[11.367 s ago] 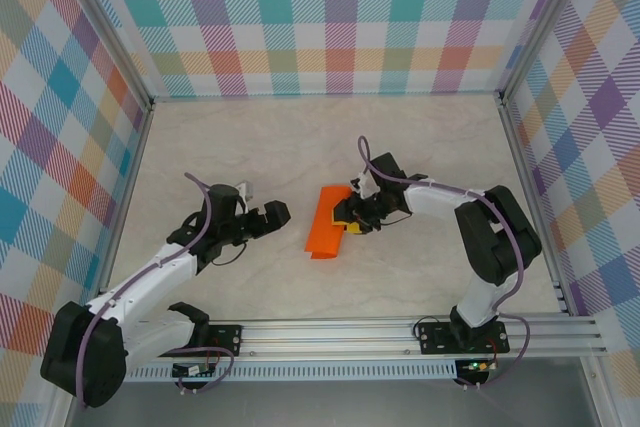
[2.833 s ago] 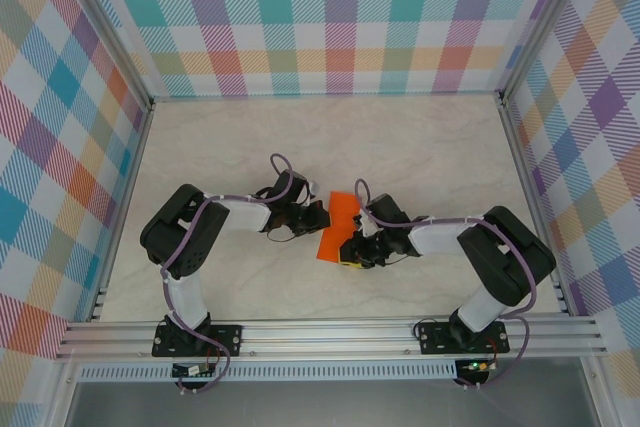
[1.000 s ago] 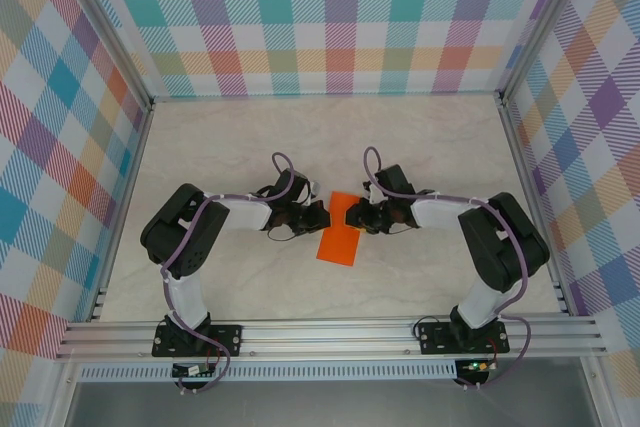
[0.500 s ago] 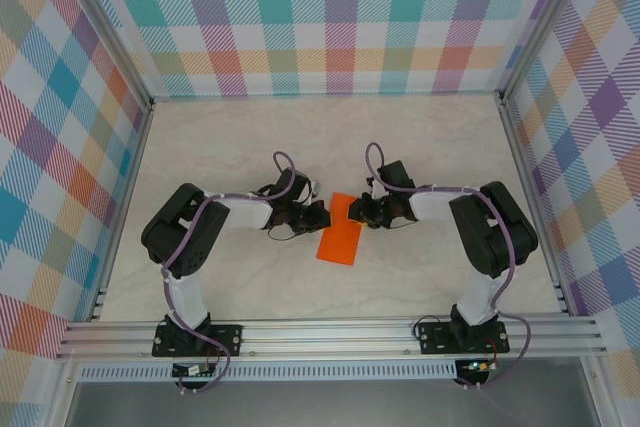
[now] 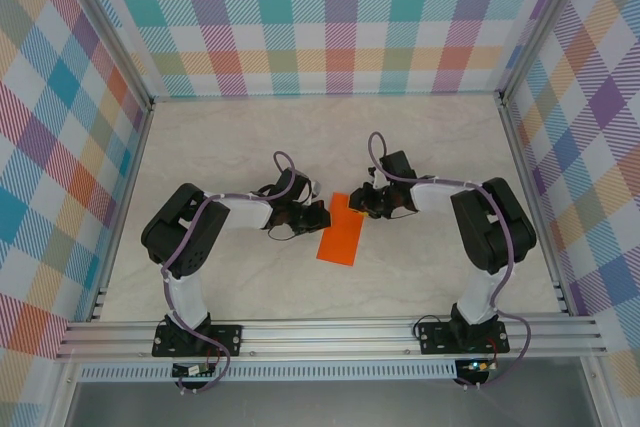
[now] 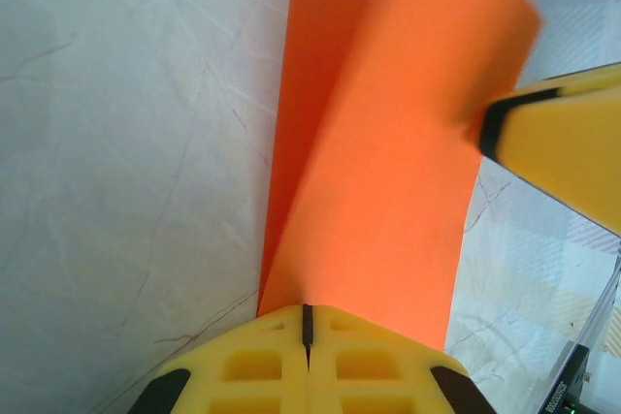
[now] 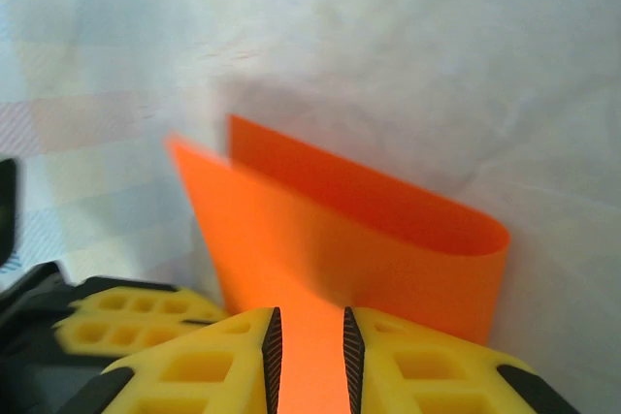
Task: Fold a paper plane with a square sheet of paper (pick it up from the middle)
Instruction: Fold the square sheet of paper in half at the center of the table.
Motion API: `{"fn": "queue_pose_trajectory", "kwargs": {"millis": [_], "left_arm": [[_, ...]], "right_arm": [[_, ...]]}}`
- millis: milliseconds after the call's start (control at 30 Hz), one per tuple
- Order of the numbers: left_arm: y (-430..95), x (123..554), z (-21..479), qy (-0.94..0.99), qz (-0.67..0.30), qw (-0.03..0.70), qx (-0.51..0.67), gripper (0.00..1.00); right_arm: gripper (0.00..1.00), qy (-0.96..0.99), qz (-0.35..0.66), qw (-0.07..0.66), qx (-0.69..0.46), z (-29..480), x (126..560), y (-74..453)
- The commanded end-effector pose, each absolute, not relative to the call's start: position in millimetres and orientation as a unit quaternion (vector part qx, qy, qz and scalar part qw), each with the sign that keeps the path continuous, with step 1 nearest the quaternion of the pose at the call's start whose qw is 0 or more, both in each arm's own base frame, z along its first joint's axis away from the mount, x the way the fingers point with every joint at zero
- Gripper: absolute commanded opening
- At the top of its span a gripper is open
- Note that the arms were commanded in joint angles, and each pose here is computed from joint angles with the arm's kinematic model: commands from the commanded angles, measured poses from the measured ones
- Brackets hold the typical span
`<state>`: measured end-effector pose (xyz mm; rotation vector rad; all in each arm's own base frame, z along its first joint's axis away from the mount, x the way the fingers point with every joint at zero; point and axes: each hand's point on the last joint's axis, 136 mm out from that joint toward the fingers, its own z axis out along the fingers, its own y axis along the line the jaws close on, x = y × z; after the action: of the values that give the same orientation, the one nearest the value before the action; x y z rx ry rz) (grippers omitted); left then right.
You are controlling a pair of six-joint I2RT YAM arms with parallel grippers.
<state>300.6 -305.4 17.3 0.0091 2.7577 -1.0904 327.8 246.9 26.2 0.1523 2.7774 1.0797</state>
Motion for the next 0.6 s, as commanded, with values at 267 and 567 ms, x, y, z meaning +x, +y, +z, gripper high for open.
{"fn": "queue_pose_trajectory", "kwargs": {"millis": [267,567], "left_arm": [[-265.6,268.0,-42.8,0.968,-0.25,0.029,-0.02,0.0],[-264.8,266.9,-43.5,0.968,-0.249,0.027,-0.02,0.0]], "right_arm": [[0.26,0.93,0.359,0.065,0.047,31.2,332.4,245.8],[0.26,0.936,0.343,0.066,0.049,23.4,349.3,239.4]]}}
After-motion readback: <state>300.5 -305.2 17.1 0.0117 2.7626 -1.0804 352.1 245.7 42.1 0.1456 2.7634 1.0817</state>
